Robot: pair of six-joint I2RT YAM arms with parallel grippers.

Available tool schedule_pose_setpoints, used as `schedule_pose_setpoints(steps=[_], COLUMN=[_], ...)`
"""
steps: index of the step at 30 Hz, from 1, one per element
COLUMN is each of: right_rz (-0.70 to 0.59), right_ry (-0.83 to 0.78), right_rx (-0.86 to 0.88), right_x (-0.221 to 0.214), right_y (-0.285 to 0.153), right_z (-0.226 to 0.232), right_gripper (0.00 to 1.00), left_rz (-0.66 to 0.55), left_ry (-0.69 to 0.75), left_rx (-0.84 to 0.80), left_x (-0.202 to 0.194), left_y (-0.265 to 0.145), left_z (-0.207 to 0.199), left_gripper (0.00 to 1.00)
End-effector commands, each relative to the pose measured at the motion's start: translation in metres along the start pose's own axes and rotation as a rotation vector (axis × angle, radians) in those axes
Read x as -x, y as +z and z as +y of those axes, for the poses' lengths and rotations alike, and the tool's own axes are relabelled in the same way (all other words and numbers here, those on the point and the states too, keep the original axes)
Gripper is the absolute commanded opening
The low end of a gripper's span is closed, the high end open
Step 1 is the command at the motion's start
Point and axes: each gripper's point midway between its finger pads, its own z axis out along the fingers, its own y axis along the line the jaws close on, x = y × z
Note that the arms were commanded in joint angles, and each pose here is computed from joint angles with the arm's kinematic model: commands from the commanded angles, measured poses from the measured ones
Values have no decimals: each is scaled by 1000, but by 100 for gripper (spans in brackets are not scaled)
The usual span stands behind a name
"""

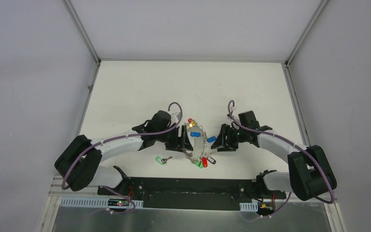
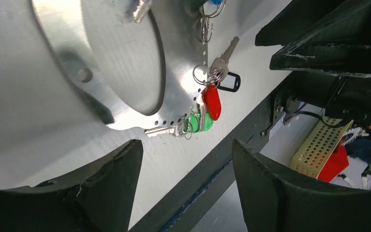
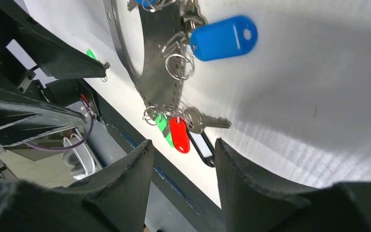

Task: Put the keys on the keyring

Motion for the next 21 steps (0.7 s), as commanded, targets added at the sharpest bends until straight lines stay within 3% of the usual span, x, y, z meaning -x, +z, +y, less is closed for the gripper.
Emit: schedule_pose_setpoints(steps=[1, 9, 21], right_rz=[-17, -28, 10], right_ry=[-3, 50, 15], right_rx=[75, 54, -1], right_x=[-3, -6, -4], right_y=[-12, -17, -11], right_z=[5, -5, -3], right_gripper=[52, 52, 50], left_rz=[44, 185, 107], left_ry=[118, 288, 288], left_rx=[-124, 53, 167], left_x=[10, -6, 5], left_y=[20, 59, 36], left_z=[-47, -48, -29], left_gripper=[67, 58, 58])
